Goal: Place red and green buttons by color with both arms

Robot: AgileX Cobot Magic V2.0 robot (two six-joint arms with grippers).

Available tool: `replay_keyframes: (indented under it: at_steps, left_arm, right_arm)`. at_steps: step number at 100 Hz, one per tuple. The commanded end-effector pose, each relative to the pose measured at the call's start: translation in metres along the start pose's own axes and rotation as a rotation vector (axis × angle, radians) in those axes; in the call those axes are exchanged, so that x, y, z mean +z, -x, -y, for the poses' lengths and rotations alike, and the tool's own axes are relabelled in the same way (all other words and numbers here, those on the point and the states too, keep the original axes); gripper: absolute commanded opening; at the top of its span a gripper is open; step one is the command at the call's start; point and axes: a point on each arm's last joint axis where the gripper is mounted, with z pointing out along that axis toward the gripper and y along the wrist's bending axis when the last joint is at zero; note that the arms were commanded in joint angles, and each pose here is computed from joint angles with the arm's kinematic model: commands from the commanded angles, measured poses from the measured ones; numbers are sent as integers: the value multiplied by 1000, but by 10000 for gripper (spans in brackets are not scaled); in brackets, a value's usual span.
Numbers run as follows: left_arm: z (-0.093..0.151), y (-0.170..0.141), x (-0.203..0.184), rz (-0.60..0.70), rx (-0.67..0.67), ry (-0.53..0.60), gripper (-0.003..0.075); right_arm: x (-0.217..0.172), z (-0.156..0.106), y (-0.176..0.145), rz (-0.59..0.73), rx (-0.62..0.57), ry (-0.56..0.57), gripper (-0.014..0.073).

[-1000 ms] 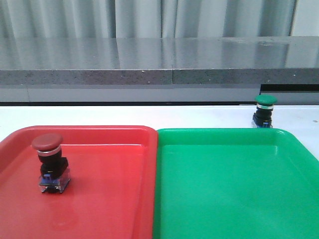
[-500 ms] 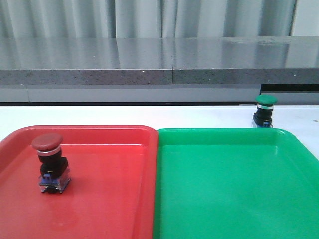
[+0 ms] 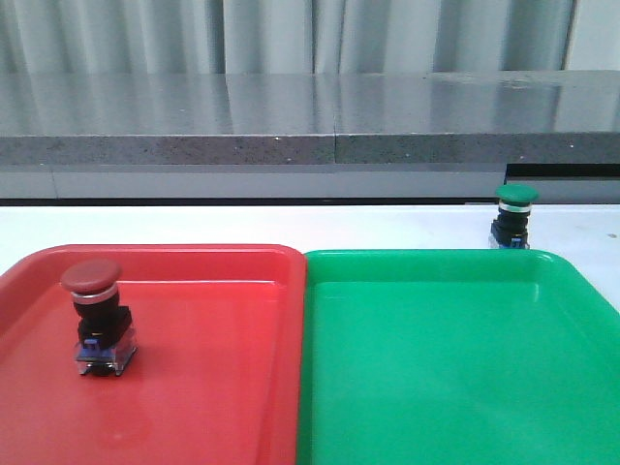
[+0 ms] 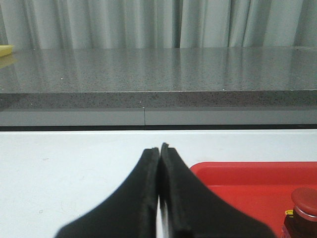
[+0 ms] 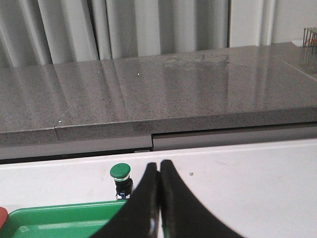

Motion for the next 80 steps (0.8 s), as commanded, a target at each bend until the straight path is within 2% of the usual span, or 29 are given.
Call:
replay_keyframes:
  at_steps: [1,17,30,53,68,73,80]
  left_arm:
    - [0,4,-2,91,-21,-5,-20]
    - [0,4,-2,91,-21,-5,-20]
    - [0,4,-2,91,-21,-5,-20]
    - [0,4,-2,91,-21,-5,-20]
    - [0,4,-2,91,-21,-5,-20]
    - [0,4,-2,91,-21,-5,-20]
    - [0,4,-2,91,-21,-5,-20]
  right_arm:
    - [10,-4,28,40,-3,8,-64]
    - [40,-7,43,-55,-6,-3,-64]
    - [68,-7,42,-157,-22,-19,-64]
    - [116,-10,46,-243,-24,-24,-64]
    - [146,-11,48,-371,-25,-43,-62]
    - [156,-13,48,-424,-29,-42,-55]
    - [171,-19,47,-500,-38,-33,5]
